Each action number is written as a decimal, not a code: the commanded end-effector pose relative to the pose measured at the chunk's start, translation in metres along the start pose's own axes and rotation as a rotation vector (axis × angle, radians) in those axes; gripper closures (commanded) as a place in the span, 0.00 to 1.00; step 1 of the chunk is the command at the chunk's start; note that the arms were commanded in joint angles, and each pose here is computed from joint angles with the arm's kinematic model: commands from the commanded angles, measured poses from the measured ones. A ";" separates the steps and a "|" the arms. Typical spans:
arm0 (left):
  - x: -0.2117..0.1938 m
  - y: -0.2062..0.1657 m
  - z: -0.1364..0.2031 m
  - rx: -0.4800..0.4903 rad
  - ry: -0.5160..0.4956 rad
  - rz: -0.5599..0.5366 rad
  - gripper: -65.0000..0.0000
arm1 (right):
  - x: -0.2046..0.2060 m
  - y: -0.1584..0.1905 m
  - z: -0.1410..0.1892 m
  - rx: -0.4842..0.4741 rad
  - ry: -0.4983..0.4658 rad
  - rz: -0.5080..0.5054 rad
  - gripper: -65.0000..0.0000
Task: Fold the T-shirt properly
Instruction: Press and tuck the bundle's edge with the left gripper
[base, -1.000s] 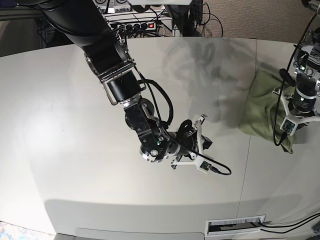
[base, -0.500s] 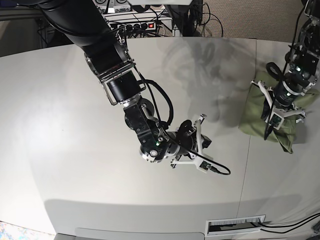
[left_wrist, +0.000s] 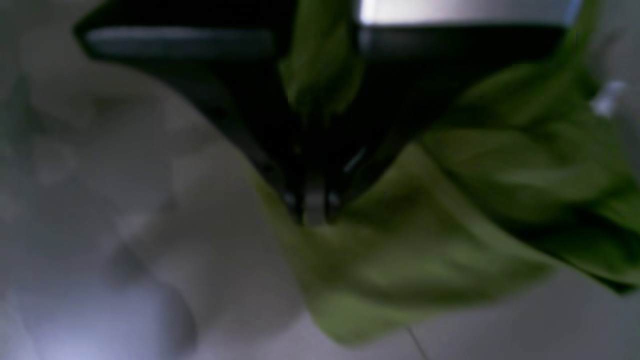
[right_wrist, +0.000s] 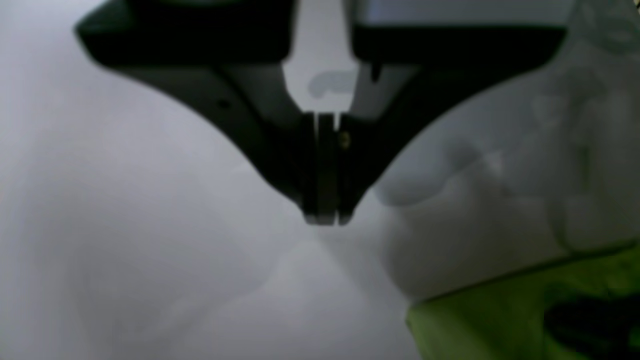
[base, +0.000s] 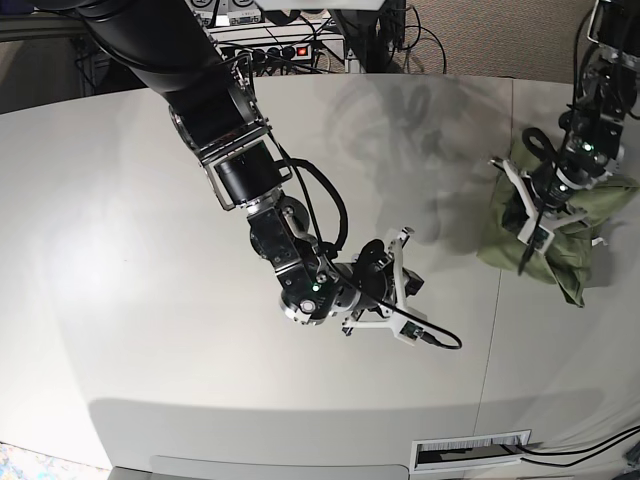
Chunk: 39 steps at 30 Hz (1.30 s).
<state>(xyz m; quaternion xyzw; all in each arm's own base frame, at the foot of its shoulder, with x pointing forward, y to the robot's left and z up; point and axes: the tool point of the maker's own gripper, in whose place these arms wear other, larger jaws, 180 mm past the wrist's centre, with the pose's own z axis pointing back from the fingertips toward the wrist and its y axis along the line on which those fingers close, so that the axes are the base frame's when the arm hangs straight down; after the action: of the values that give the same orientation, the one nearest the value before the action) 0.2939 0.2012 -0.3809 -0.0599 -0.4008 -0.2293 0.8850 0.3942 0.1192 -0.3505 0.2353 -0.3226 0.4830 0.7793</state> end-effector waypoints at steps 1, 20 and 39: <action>0.002 0.007 0.003 0.020 -0.006 -0.028 1.00 | 0.028 -0.006 0.008 -0.011 -0.066 0.023 1.00; -0.147 -0.057 0.055 -0.237 0.412 -0.104 1.00 | 0.050 -0.009 0.022 -0.045 -0.116 0.078 1.00; -0.110 0.018 0.100 -0.014 0.462 -0.669 1.00 | 0.051 -0.009 0.022 -0.045 -0.120 0.077 1.00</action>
<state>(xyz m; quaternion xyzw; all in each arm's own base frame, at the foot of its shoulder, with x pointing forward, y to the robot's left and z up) 0.1648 0.2885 -0.3994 0.1223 -0.1744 -0.5080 0.8346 0.4014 0.1221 -0.3265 0.2258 -0.3552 0.4908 0.7629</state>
